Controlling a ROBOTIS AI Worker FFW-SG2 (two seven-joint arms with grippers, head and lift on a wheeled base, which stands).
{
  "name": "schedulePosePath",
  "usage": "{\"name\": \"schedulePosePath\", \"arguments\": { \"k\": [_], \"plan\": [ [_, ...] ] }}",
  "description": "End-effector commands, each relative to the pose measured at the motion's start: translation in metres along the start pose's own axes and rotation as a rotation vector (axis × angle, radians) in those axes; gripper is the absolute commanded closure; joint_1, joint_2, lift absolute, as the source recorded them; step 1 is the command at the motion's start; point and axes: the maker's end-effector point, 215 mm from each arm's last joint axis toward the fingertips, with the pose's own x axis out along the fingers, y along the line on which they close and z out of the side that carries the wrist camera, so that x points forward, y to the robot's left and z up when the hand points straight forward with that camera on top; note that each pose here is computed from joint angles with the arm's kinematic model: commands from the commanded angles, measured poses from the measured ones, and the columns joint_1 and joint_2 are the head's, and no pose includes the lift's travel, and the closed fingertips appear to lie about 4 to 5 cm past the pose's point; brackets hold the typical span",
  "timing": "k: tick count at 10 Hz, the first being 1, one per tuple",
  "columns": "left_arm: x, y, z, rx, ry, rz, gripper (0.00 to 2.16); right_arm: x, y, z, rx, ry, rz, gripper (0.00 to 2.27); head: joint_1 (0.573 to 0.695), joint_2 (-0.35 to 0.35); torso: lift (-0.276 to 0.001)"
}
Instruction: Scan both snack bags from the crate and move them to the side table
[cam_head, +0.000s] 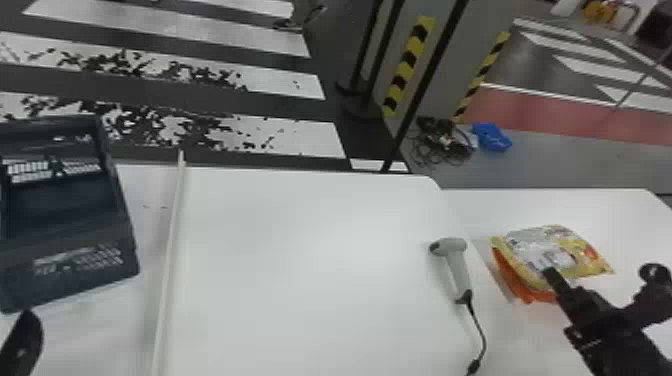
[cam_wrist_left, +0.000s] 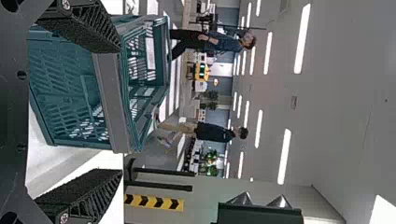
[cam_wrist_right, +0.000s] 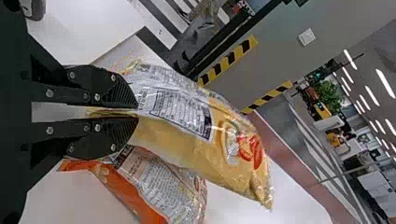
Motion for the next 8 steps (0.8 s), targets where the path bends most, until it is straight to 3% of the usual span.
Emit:
{"name": "schedulePosePath", "arguments": {
  "k": [1, 5, 6, 8],
  "plan": [
    [0.000, 0.001, 0.001, -0.001, -0.004, 0.001, 0.08, 0.000, 0.000, 0.000, 0.007, -0.004, 0.001, 0.00, 0.695, -0.350, -0.099],
    [-0.001, 0.002, 0.004, -0.002, -0.013, 0.004, 0.08, -0.010, 0.002, 0.027, -0.036, -0.108, 0.009, 0.05, 0.695, -0.350, -0.099],
    [-0.001, 0.001, 0.006, -0.001, -0.019, 0.003, 0.08, -0.016, 0.015, 0.033, -0.097, -0.151, 0.023, 0.05, 0.695, -0.350, -0.099],
    [-0.001, 0.000, 0.007, -0.003, -0.020, 0.003, 0.08, -0.034, 0.055, 0.053, -0.320, -0.286, 0.040, 0.05, 0.695, -0.350, -0.099]
  ]
}}
